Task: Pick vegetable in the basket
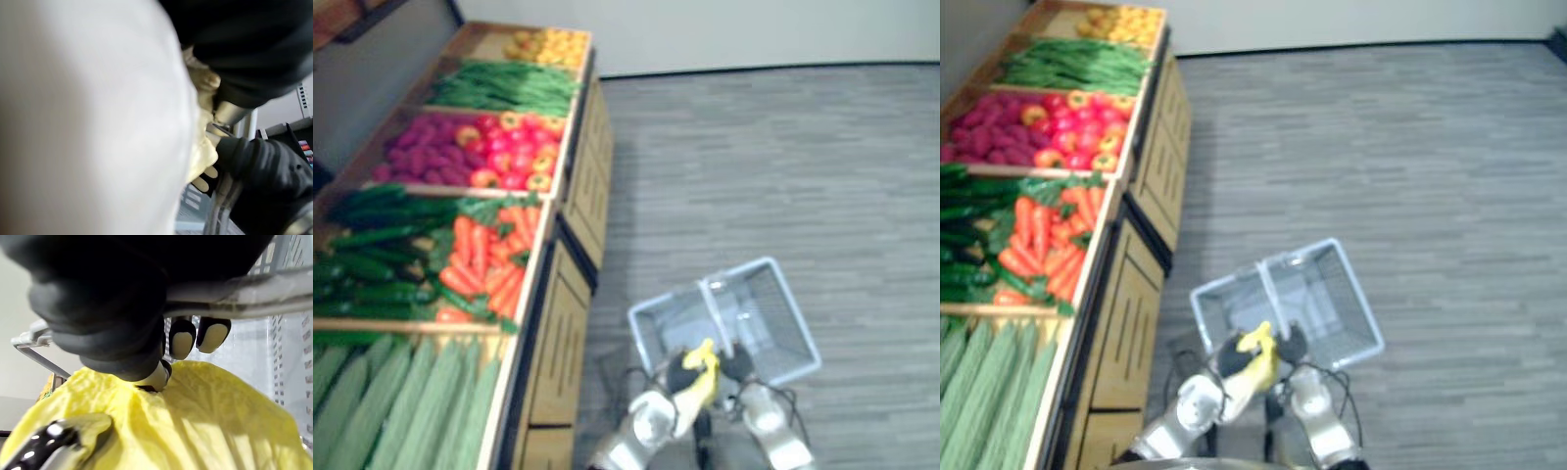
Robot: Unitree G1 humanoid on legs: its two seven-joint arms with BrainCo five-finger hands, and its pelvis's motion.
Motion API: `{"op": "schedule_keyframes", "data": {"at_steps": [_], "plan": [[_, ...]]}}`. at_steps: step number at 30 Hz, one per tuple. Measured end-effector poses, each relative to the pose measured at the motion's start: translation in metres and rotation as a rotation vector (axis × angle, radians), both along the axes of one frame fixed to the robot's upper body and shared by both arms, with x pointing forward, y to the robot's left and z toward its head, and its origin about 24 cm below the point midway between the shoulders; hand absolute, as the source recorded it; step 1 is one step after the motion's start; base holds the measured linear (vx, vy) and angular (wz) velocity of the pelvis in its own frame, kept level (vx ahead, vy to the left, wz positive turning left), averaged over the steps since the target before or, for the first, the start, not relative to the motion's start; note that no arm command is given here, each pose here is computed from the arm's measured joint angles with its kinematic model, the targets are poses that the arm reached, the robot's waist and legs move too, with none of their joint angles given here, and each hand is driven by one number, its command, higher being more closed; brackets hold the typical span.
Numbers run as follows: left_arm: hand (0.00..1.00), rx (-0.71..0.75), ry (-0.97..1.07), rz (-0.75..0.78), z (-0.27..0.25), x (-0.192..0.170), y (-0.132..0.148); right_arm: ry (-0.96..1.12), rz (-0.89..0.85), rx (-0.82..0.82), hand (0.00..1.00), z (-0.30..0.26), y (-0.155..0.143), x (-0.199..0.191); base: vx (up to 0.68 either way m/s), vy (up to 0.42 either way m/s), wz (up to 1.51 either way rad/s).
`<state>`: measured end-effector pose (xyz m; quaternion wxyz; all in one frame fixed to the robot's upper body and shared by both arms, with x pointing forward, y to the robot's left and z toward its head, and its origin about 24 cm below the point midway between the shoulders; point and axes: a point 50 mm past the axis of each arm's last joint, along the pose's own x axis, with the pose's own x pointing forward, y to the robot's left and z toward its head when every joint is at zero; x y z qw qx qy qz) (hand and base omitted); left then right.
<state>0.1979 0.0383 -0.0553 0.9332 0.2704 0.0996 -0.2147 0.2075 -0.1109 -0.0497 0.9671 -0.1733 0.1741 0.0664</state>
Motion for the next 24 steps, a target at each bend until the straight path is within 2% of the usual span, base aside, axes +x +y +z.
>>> {"op": "schedule_keyframes", "data": {"at_steps": [5, 6, 12, 16, 21, 24], "plan": [[1.0, 0.006, -0.016, 0.009, 0.003, 0.003, 0.006, -0.036, 0.05, 0.034, 1.0, 0.01, 0.009, -0.001, 0.28, 0.18, -0.17], [0.0, -0.001, -0.004, 0.012, 0.001, 0.003, 0.008, -0.024, 0.062, 0.036, 1.0, 0.008, 0.01, -0.002, 0.33, 0.114, -0.11], [0.0, 0.047, -0.074, 0.081, 0.011, 0.013, 0.027, -0.053, 0.156, 0.067, 1.0, 0.018, 0.028, -0.001, 0.33, 0.013, 0.11], [0.0, 0.083, -0.163, 0.113, 0.024, 0.036, 0.034, -0.08, 0.197, 0.177, 1.0, 0.03, 0.042, -0.003, 0.48, -0.257, 0.11], [0.0, 0.085, -0.204, 0.107, 0.035, 0.051, 0.028, -0.094, 0.197, 0.182, 1.0, 0.035, 0.034, 0.004, 0.35, -0.223, 0.24], [0.0, 0.049, -0.17, 0.171, 0.029, 0.04, 0.036, -0.041, 0.236, 0.209, 1.0, 0.028, 0.035, -0.005, 0.25, -0.179, 0.64]]}}
